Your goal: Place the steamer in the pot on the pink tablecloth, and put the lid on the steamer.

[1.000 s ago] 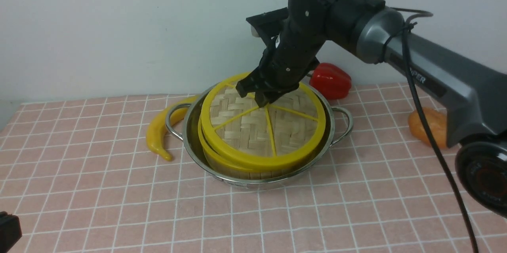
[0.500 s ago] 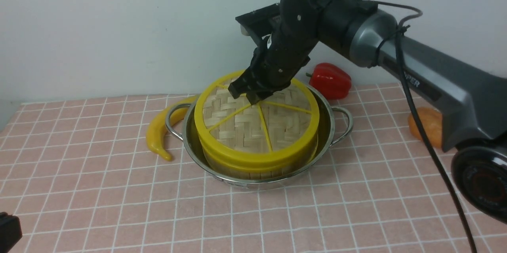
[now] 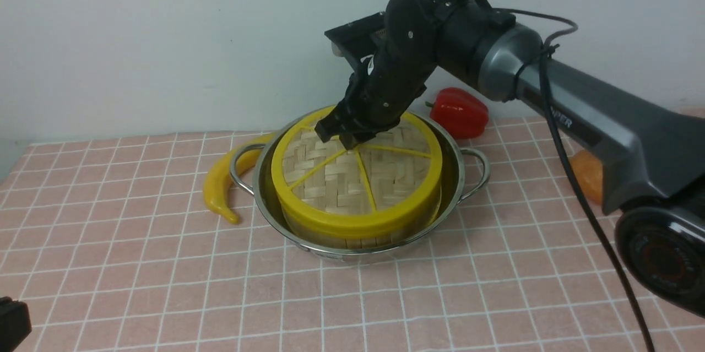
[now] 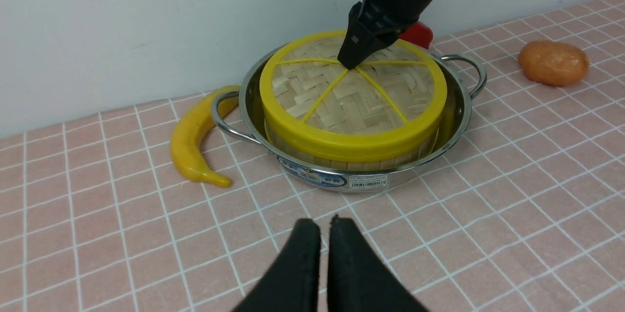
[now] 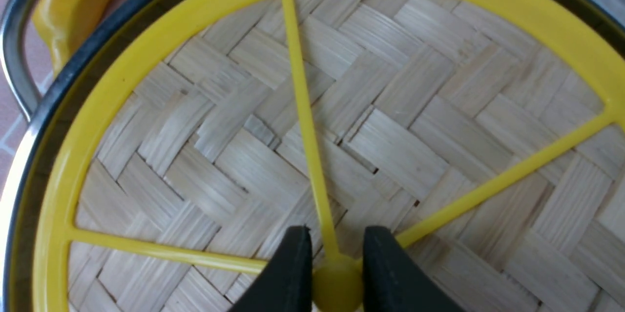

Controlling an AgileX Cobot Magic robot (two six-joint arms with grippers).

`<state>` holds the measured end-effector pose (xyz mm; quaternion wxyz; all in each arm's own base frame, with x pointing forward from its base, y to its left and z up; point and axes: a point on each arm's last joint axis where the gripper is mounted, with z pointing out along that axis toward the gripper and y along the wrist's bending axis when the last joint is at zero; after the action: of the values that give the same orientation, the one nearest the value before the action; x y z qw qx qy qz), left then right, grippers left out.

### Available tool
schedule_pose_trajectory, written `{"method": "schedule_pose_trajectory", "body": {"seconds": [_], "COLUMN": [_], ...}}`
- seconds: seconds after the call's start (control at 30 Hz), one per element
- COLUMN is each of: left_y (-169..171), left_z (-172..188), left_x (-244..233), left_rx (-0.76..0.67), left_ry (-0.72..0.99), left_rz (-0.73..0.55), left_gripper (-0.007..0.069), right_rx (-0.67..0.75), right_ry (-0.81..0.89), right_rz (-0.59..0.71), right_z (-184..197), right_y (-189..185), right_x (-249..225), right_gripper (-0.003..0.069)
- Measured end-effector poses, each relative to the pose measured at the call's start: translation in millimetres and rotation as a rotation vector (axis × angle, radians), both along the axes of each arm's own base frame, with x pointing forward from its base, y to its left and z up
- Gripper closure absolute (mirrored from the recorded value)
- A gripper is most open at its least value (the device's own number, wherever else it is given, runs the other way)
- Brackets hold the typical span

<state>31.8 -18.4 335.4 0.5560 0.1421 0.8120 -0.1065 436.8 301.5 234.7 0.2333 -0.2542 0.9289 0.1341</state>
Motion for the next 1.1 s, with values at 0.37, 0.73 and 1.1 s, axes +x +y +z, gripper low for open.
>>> {"method": "schedule_pose_trajectory", "body": {"seconds": [0.37,0.73,1.1], "left_y": [0.0,0.1,3.9], "left_z": [-0.4,1.5,22.5], "left_x": [-0.2,0.7,7.1], "left_rx": [0.0,-0.006,-0.028], "left_ry": [0.005,-0.017,-0.26], "left_rz": [0.0,0.004,0.054], "left_gripper": [0.0603,0.0561,0.0528], "right_rx": [0.013,0.131,0.238], "right_ry": [0.007,-0.164,-0.47], "right_rz": [-0.014,-0.009,-0.039], "right_z": [-0.2,113.1,280.6], "right_y": [0.8,-15.0,-107.5], "right_x": [0.3,-24.4,-150.5], "right_gripper": [0.0473,0.0195,0.0258]}}
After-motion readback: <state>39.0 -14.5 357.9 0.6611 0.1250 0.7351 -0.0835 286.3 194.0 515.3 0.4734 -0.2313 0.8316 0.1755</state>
